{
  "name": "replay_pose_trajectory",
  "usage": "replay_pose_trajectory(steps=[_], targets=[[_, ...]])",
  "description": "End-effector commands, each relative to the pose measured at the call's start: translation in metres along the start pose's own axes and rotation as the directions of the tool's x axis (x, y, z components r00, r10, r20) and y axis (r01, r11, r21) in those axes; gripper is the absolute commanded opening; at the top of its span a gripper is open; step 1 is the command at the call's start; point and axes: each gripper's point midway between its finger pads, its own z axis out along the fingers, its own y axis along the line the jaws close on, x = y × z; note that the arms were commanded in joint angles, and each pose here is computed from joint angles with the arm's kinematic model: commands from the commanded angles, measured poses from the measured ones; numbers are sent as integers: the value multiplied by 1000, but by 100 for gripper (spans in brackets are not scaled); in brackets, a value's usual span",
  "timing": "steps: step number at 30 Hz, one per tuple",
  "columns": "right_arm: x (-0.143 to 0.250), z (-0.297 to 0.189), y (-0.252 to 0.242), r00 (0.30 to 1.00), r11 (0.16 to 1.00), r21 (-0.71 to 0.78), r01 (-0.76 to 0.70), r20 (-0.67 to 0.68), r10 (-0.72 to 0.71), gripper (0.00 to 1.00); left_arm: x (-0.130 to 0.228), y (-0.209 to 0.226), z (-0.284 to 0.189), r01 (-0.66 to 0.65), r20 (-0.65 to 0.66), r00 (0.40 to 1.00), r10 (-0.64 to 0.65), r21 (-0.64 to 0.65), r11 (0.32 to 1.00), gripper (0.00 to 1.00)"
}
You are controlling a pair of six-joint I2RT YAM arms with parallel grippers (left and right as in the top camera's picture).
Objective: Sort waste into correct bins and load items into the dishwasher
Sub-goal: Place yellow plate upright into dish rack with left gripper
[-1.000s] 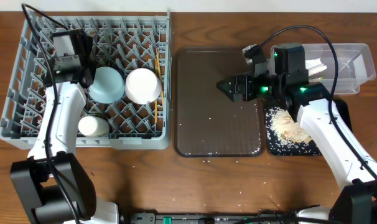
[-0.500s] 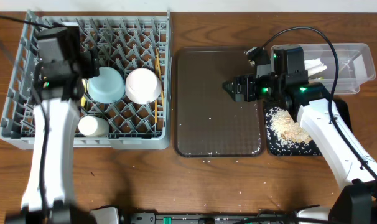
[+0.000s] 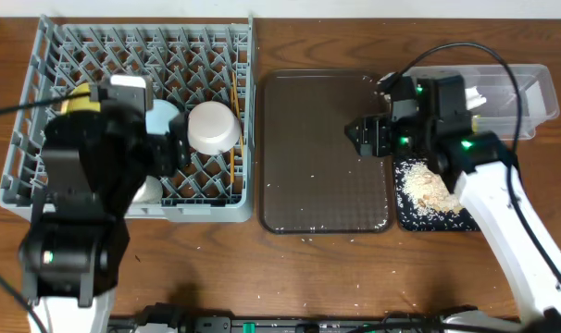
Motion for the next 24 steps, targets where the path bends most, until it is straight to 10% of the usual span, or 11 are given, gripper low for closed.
replay_pose_trajectory(steps=[1, 3, 24], targets=[[-11, -20, 21, 995, 997, -17, 80, 61, -79, 88, 4, -34, -11, 70, -18, 998, -68, 151, 986, 85], [-13, -25, 26, 992, 995, -24, 94, 82, -92, 99, 14, -53, -13, 72, -68, 996, -57, 239, 968, 85], [-11, -24, 25, 993, 996, -21, 91, 73, -89, 99, 25, -52, -6, 82, -125, 991, -55, 224, 971, 96]])
